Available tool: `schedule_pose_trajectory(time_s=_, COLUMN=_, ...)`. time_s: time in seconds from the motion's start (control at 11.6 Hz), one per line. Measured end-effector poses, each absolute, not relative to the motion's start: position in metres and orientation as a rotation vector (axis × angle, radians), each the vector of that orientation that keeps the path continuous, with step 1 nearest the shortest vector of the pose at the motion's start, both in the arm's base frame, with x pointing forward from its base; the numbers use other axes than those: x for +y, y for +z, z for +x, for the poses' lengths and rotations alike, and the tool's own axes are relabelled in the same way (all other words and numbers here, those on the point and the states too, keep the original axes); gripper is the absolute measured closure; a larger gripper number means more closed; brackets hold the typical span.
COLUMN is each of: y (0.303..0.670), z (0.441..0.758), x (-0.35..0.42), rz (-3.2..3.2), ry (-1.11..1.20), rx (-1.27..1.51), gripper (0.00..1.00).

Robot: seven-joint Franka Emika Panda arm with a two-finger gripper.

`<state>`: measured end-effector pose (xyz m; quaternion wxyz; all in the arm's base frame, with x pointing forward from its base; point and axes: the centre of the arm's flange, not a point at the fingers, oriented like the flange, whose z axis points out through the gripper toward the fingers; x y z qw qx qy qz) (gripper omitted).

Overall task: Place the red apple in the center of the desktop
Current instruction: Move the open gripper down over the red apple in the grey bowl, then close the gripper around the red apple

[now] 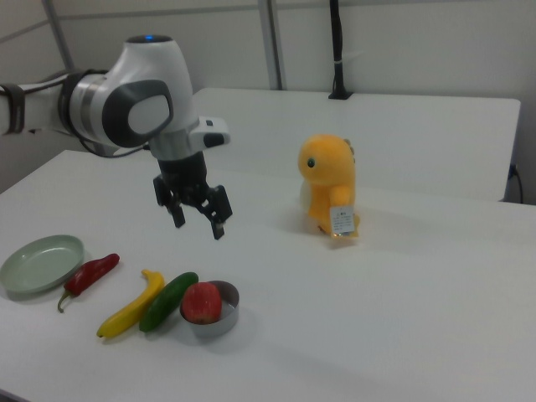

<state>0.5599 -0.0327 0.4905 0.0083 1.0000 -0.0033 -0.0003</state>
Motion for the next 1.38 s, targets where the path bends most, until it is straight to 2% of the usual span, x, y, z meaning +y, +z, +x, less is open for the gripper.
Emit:
schedule_pose_trajectory(time_s=0.34, y=0.458, z=0.548, x=-0.036, rz=3.062, ry=-0.121, rx=0.42, gripper=0.0)
schedule_pose_trajectory(time_s=0.69, y=0.424, z=0.544, x=-0.035, rz=2.964, ry=-0.252, rx=0.714, gripper=0.0)
schedule_pose_trajectory(time_s=1.03, y=0.385, z=0.546, x=-0.027, rz=2.945, ry=-0.281, rx=0.78, gripper=0.0)
schedule_pose_trajectory(time_s=1.38, y=0.362, z=0.548, x=-0.01, rz=2.931, ry=-0.336, rx=0.833, gripper=0.0)
